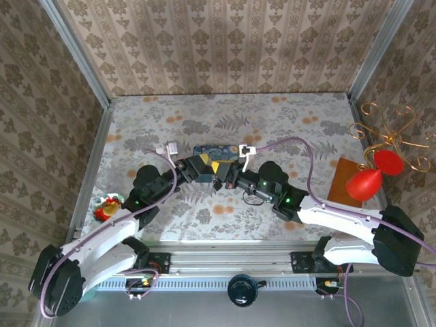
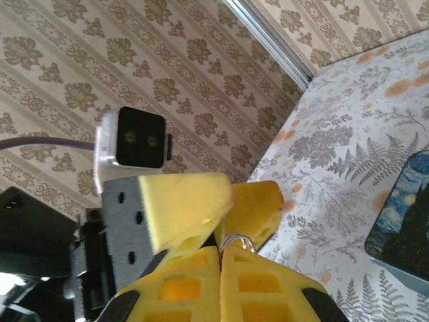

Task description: Unlock a padlock with a key

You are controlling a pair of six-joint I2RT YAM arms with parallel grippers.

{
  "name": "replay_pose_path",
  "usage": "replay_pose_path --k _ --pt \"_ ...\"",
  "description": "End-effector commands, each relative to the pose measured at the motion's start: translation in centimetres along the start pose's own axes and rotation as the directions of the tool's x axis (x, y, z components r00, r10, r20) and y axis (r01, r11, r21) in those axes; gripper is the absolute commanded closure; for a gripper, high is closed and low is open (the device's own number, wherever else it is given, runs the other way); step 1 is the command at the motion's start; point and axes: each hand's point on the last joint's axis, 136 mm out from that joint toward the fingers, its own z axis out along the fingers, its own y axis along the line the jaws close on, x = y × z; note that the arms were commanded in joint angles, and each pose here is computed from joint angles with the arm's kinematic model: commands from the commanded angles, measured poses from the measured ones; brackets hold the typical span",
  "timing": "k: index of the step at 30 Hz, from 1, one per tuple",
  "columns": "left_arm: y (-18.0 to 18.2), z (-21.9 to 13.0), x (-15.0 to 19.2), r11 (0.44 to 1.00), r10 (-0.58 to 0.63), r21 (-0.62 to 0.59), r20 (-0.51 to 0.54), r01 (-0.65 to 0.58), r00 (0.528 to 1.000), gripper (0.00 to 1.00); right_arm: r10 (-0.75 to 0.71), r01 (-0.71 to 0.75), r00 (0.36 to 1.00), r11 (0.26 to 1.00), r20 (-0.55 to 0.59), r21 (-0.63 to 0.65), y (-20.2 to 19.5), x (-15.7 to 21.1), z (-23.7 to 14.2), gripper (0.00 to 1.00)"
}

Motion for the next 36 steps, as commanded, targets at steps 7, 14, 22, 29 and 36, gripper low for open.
replay_pose_path --k 7,14,22,29,36 --pt "-2.3 -0.2 -1.0 0.985 -0.110 0.132 0.012 0.107 0.994 0.64 -0.040 0.043 0.998 0.998 0.047 -0.056 1.2 -0.5 -0.2 1.00" --pt "-2.6 -0.2 -1.0 0.982 -0.121 0.145 0.001 0.120 0.993 0.70 -0.036 0.038 0.998 0.999 0.051 -0.038 1.0 -0.6 -0.1 1.00" --pt "-3.1 0.0 -0.4 0.979 -0.130 0.152 -0.028 0.132 0.991 0.79 -0.031 0.033 0.998 0.999 0.062 -0.021 0.8 -0.8 -0.1 1.00" --pt "-3.7 0.1 -0.2 0.977 -0.129 0.167 -0.035 0.133 0.991 0.84 -0.027 0.027 0.998 1.000 0.053 0.000 0.2 -0.5 0.2 1.00" --pt "-3.6 0.1 -0.1 0.979 -0.127 0.156 -0.031 0.131 0.991 0.90 -0.009 0.007 0.999 0.999 0.046 0.032 -0.5 -0.3 0.4 1.00"
